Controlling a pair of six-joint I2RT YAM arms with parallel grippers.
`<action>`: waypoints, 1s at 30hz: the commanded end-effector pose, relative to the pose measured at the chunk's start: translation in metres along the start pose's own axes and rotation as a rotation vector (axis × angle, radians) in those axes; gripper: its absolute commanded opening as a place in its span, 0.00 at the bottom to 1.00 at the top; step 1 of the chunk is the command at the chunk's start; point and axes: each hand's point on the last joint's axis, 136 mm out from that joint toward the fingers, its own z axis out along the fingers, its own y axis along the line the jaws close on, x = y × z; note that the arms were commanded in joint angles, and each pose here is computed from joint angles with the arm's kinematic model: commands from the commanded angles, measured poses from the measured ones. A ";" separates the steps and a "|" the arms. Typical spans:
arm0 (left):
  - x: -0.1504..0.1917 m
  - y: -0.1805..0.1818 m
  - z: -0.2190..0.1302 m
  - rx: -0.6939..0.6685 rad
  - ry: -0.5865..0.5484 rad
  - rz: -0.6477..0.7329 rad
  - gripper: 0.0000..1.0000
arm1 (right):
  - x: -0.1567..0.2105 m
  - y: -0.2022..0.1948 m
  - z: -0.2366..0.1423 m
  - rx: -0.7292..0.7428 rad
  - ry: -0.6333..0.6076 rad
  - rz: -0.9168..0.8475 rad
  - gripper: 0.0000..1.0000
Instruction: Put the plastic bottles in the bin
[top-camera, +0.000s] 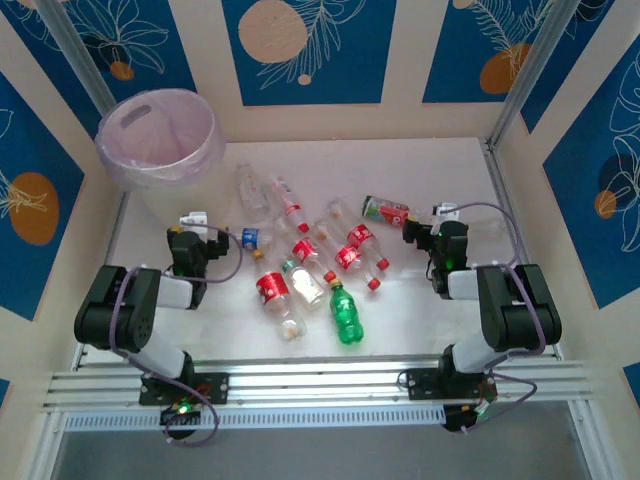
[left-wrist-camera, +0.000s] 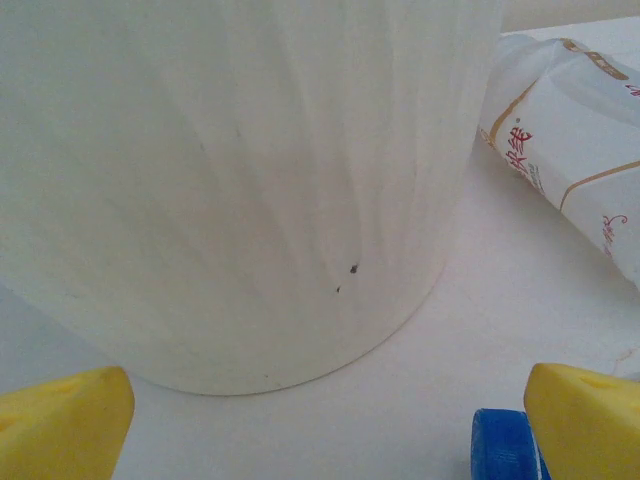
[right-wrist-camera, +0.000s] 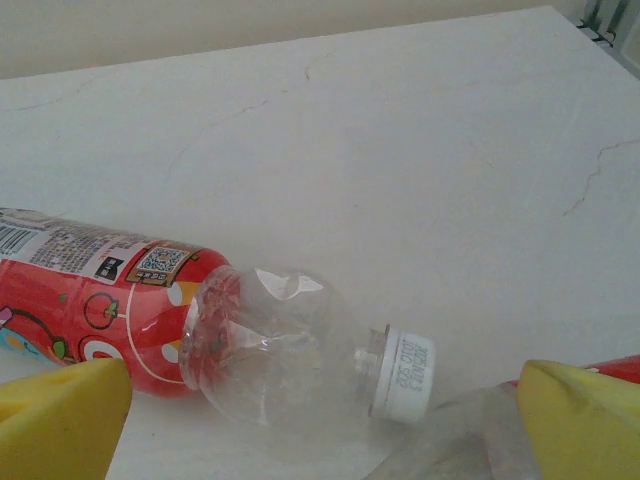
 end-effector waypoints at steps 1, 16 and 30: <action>-0.006 -0.002 0.000 0.012 -0.026 -0.005 1.00 | -0.006 0.000 -0.001 0.010 -0.029 0.005 0.99; -0.005 -0.001 0.001 0.015 -0.018 -0.008 1.00 | -0.005 0.000 -0.001 0.011 -0.027 0.006 0.99; -0.005 -0.002 0.001 0.034 -0.019 -0.020 1.00 | -0.004 -0.001 -0.001 0.005 -0.022 0.011 0.99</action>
